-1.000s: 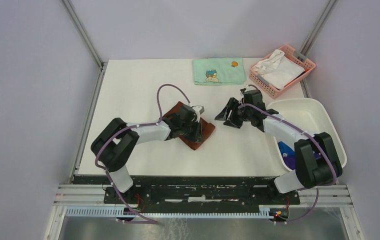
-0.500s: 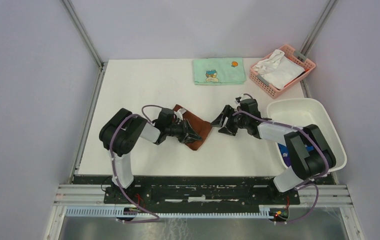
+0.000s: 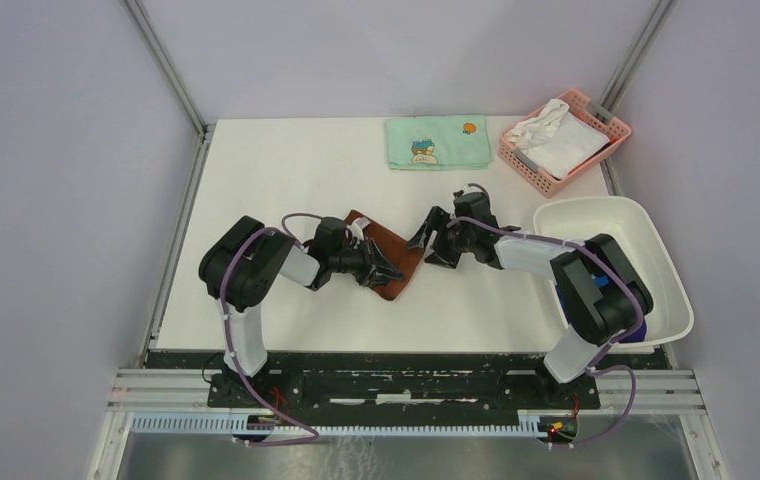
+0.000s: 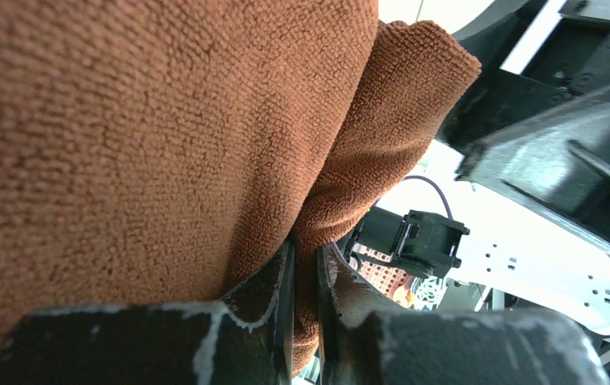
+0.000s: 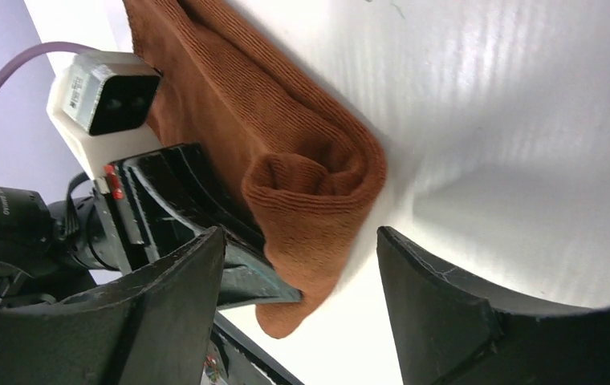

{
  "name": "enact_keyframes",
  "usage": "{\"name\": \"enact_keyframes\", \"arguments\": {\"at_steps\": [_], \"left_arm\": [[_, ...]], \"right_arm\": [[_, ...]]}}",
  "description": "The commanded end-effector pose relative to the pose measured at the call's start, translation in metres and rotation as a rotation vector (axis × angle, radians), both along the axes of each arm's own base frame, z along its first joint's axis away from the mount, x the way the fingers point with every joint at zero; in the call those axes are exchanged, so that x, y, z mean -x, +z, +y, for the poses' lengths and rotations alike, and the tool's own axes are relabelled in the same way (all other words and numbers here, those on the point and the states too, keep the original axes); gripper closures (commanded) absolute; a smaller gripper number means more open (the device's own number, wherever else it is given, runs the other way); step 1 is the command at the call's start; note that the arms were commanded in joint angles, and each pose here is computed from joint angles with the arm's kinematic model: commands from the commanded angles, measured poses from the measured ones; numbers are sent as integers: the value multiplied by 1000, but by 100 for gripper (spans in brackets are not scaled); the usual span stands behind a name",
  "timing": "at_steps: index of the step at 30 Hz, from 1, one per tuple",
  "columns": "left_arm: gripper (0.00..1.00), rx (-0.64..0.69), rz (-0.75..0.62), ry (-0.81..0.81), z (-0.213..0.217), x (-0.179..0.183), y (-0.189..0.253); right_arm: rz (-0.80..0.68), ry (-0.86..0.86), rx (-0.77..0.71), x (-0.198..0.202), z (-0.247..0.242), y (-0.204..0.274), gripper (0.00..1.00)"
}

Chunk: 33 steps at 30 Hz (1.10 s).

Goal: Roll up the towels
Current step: Roll the towel at the center of the board.

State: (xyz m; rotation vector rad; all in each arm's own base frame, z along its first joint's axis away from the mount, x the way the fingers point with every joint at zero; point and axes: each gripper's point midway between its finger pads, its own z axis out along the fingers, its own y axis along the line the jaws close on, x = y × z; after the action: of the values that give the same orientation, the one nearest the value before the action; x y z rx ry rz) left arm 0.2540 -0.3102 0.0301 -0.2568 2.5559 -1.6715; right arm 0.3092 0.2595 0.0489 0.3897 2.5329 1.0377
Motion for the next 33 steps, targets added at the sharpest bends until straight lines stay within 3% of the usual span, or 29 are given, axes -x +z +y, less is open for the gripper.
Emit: {"name": "enact_keyframes", "arguments": {"at_steps": [1,7,22,28,33], "left_arm": [[97,-48,36,36,4,-3,-6],[96,-83,21,41,7,-5,-9],[95,-141,-33,36,12,2,-5],[87,-283,-132,36,23,5,-3],[73,-437,-287,47,32,3,15]], "right_arm": [[5,-52,119,-11,-3,1,22],[53,-83,239,-11,-8,-11,31],[187,-13,533,-5,-31,-19,78],[230,36,617,-1,-34,-22,99],[285,56,660,5,-38,-26,100]]}}
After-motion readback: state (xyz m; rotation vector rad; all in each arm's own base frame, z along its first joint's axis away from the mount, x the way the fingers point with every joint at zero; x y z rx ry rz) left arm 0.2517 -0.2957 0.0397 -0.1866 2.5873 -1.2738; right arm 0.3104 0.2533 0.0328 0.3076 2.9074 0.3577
